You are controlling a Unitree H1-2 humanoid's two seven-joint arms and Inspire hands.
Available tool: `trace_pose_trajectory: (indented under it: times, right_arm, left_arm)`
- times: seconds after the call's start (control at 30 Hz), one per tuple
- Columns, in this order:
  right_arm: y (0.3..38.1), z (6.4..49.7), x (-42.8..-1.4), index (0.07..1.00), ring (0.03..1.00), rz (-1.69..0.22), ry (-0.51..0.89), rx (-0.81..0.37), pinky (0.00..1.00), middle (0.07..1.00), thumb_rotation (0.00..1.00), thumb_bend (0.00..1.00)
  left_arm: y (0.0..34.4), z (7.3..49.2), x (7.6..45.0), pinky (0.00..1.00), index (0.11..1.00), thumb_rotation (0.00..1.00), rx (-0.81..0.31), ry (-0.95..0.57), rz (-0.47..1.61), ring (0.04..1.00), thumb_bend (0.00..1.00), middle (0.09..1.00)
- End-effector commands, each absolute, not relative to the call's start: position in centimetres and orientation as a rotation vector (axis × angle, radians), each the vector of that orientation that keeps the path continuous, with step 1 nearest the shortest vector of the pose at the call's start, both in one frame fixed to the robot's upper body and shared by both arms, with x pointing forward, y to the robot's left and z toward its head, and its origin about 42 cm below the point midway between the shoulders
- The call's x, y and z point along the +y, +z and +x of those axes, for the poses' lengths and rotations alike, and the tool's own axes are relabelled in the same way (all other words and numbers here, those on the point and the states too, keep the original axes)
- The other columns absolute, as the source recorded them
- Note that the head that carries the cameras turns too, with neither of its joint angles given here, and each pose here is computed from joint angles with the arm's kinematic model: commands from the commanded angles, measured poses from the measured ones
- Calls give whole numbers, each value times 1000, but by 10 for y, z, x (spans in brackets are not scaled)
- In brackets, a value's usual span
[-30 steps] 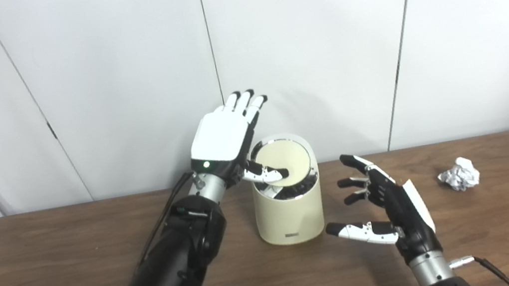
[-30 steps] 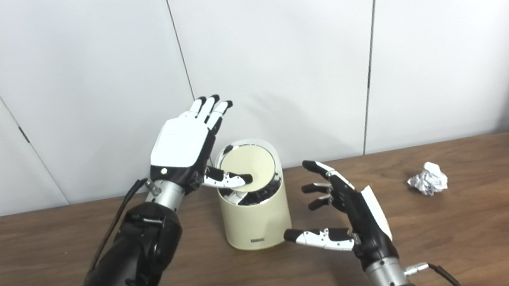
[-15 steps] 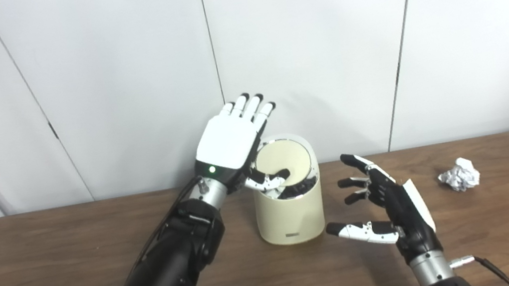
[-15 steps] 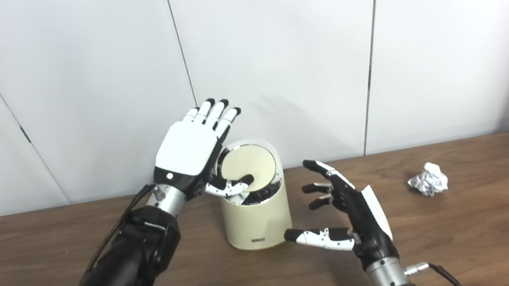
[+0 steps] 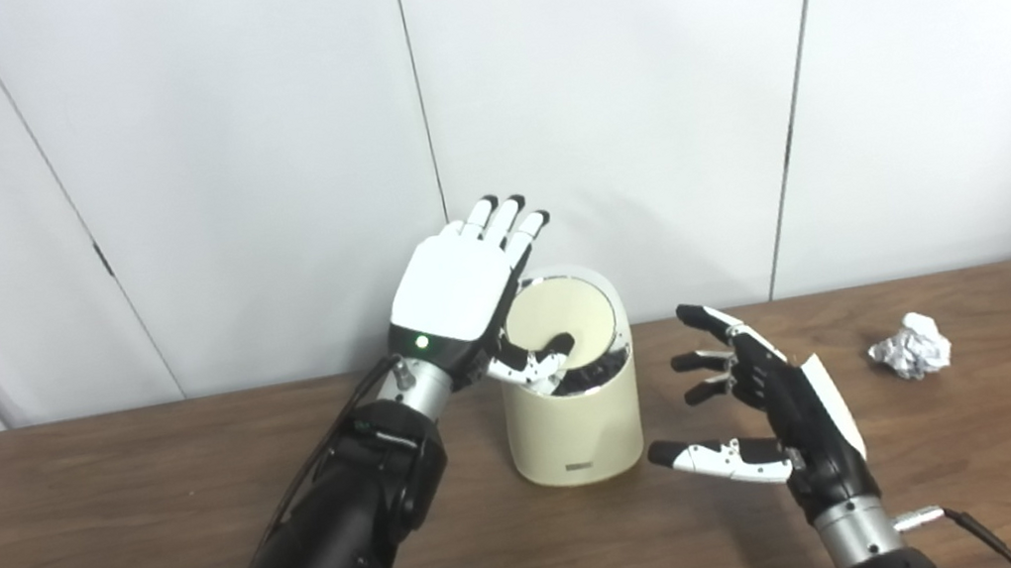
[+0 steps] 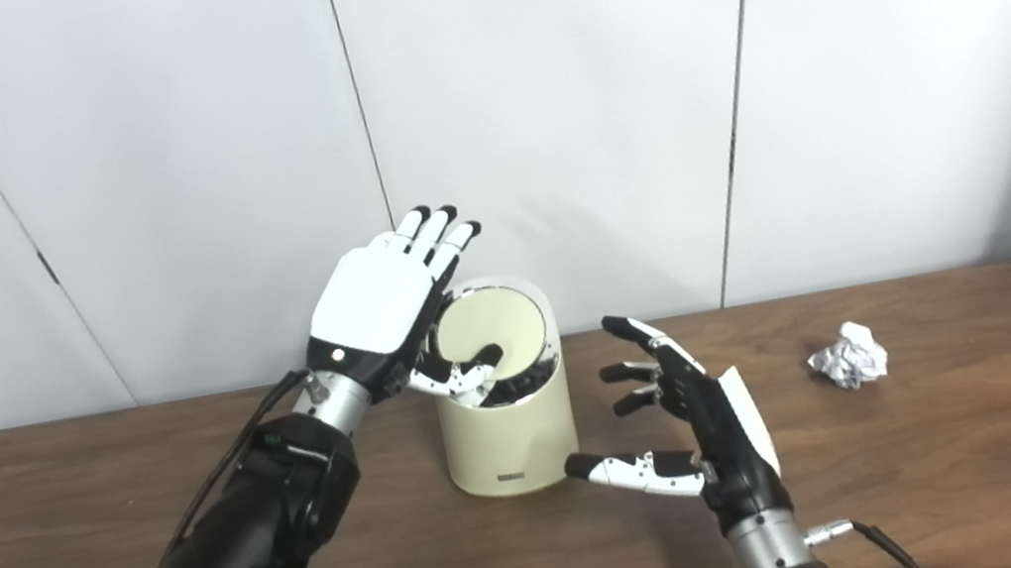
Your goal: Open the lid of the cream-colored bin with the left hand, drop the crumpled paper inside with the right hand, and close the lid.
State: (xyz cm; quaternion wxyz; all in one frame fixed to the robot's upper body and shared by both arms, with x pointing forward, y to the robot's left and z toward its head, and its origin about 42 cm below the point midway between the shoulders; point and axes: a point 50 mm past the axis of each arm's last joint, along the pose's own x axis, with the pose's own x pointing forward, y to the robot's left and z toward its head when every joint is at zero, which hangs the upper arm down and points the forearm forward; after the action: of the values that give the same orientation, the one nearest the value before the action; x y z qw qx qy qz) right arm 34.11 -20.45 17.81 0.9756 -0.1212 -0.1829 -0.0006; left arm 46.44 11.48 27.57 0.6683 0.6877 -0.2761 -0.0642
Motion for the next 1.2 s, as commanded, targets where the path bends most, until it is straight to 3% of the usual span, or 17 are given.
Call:
trace_pose_trajectory:
  times: [0.0,0.27,0.4,0.53,0.6,0.7,0.9,1.17]
  right_arm:
    - [196,345,-202,826,718,-236,-2,-441,555,874,175,785]
    - [194,345,-202,831,722,-228,7,-440,555,880,190,781]
    - [194,344,-202,835,724,-232,3,-433,573,879,187,776]
    - [192,345,-201,843,733,-227,1,-426,587,883,199,772]
    - [192,344,-201,841,732,-223,1,-426,590,880,193,772]
    - [192,344,-200,841,730,-222,2,-425,584,880,183,766]
    - [192,343,-202,838,731,-217,1,-425,590,880,173,767]
    - [193,343,-203,838,725,-227,-3,-422,578,877,184,768]
  left_arm:
    - [288,467,120,894,988,215,-621,-116,1543,994,1000,1000]
    - [315,462,128,874,995,251,-626,-59,1357,997,997,987]
    - [335,461,139,893,985,293,-594,-85,1087,973,913,977]
    - [348,461,150,676,913,306,-603,-27,816,853,876,902]
    - [349,460,154,646,892,309,-607,19,687,835,836,876]
    - [345,461,160,723,898,336,-612,70,547,854,748,867]
    - [330,459,171,718,894,319,-587,73,397,849,717,865]
    - [295,441,181,861,928,348,-495,-9,228,908,679,901]
